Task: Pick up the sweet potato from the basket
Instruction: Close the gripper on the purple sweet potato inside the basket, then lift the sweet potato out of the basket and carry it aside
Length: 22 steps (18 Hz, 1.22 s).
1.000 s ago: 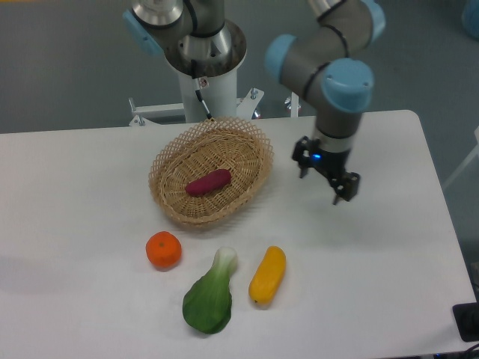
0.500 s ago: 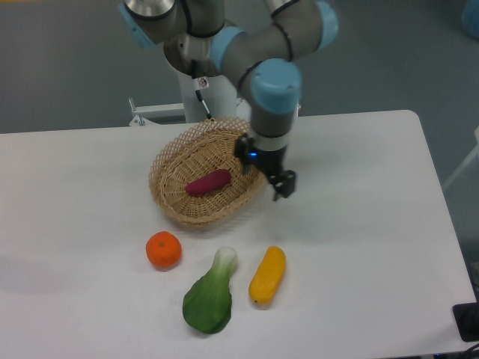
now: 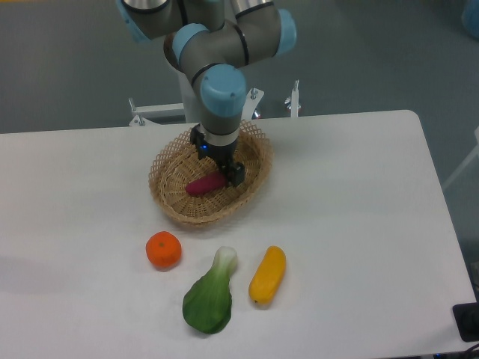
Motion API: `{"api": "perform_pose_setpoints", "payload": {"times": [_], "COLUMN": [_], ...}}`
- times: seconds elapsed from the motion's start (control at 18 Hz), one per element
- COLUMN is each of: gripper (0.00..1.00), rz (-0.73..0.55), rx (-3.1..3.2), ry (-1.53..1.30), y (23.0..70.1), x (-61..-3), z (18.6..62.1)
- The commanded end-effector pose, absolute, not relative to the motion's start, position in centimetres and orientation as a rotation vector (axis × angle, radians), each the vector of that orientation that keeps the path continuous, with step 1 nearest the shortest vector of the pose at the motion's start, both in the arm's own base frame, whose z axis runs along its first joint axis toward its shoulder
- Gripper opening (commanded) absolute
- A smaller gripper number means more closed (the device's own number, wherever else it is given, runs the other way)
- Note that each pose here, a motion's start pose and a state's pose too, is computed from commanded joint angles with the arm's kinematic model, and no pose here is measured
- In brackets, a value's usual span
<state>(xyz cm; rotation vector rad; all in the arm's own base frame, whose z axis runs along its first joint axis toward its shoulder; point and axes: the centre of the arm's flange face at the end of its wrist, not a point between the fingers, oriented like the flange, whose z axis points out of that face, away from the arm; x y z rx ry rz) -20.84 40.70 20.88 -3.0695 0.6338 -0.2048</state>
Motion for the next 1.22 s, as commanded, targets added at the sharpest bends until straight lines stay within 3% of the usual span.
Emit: {"api": "perform_pose_setpoints", "payload": {"times": [0.11,0.22,0.5,0.61,0.94,1.22], "gripper": [0.98,0.80,0.20,0.08,0.06,0.06], "rz": [-0.199,-0.181,-0.158,-0.132,-0.031,0.028], "rx": [-3.071,-3.075,-3.076,-3.072,-3.045,-3.036], "ry": [0.627,0.585,0.544,0.499,0.453,0.305], "y": [41.3,41.6,41.8,42.0,42.5,40.4], "x": [-20.6,-20.5,-20.7,-21.1,-23.2,-28.1], "z": [20.2,19.9,20.6,21.5,25.2,28.6]}}
